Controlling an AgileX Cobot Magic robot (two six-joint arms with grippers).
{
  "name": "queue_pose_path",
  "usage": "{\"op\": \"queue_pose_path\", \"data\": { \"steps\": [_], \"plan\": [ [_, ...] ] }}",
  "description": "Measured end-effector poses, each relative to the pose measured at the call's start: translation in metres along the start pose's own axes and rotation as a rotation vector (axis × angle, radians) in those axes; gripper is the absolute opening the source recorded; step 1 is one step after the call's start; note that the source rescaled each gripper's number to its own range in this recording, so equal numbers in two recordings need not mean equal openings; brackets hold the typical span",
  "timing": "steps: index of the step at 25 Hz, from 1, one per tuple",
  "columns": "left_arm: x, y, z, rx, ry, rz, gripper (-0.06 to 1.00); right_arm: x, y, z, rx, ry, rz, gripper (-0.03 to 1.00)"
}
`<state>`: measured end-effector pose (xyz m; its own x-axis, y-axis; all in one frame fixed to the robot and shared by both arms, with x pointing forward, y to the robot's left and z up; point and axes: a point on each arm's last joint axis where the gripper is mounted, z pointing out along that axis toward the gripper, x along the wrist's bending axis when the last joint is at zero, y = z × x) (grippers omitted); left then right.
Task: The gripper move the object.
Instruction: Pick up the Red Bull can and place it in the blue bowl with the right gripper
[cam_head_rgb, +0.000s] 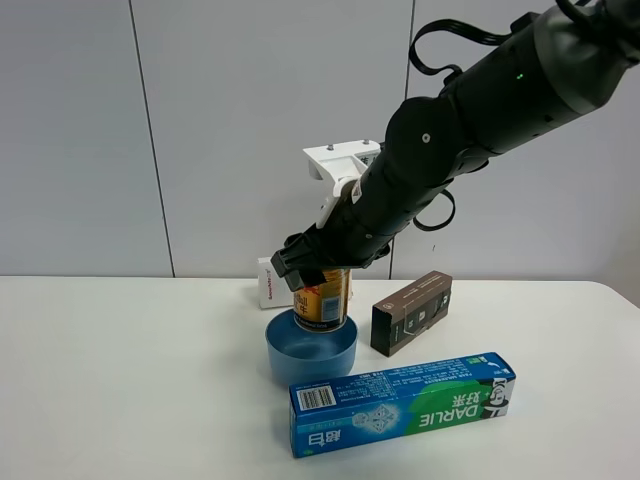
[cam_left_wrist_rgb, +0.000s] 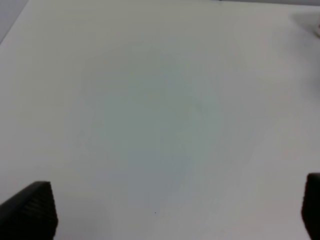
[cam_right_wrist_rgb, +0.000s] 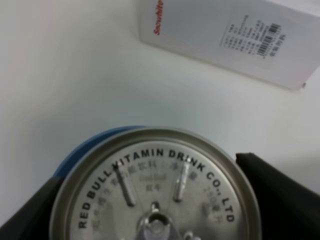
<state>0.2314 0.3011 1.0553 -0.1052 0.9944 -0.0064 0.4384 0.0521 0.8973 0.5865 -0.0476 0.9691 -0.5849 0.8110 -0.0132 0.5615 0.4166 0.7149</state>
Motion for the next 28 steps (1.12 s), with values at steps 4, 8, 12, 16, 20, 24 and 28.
{"op": "queue_pose_path", "data": {
  "steps": [4, 8, 12, 16, 20, 24, 28],
  "plan": [
    [0.0, 0.0, 0.0, 0.0, 0.0, 0.0, 1.0, 0.005, -0.001, 0.0, 0.004, 0.009, -0.016, 0.0],
    [0.0, 0.0, 0.0, 0.0, 0.0, 0.0, 1.0, 0.007, -0.009, 0.012, 0.029, 0.013, -0.013, 0.0],
    [0.0, 0.0, 0.0, 0.0, 0.0, 0.0, 1.0, 0.007, -0.022, 0.03, 0.073, 0.014, -0.016, 0.0],
    [0.0, 0.0, 0.0, 0.0, 0.0, 0.0, 1.0, 0.008, -0.021, 0.033, 0.038, 0.015, -0.016, 0.0],
    [0.0, 0.0, 0.0, 0.0, 0.0, 0.0, 1.0, 0.008, -0.029, 0.042, 0.065, 0.015, -0.016, 0.0],
    [0.0, 0.0, 0.0, 0.0, 0.0, 0.0, 1.0, 0.008, -0.034, 0.046, 0.09, 0.015, -0.017, 0.0],
    [0.0, 0.0, 0.0, 0.0, 0.0, 0.0, 1.0, 0.008, -0.034, 0.046, 0.09, 0.015, -0.017, 0.0]
  ]
}}
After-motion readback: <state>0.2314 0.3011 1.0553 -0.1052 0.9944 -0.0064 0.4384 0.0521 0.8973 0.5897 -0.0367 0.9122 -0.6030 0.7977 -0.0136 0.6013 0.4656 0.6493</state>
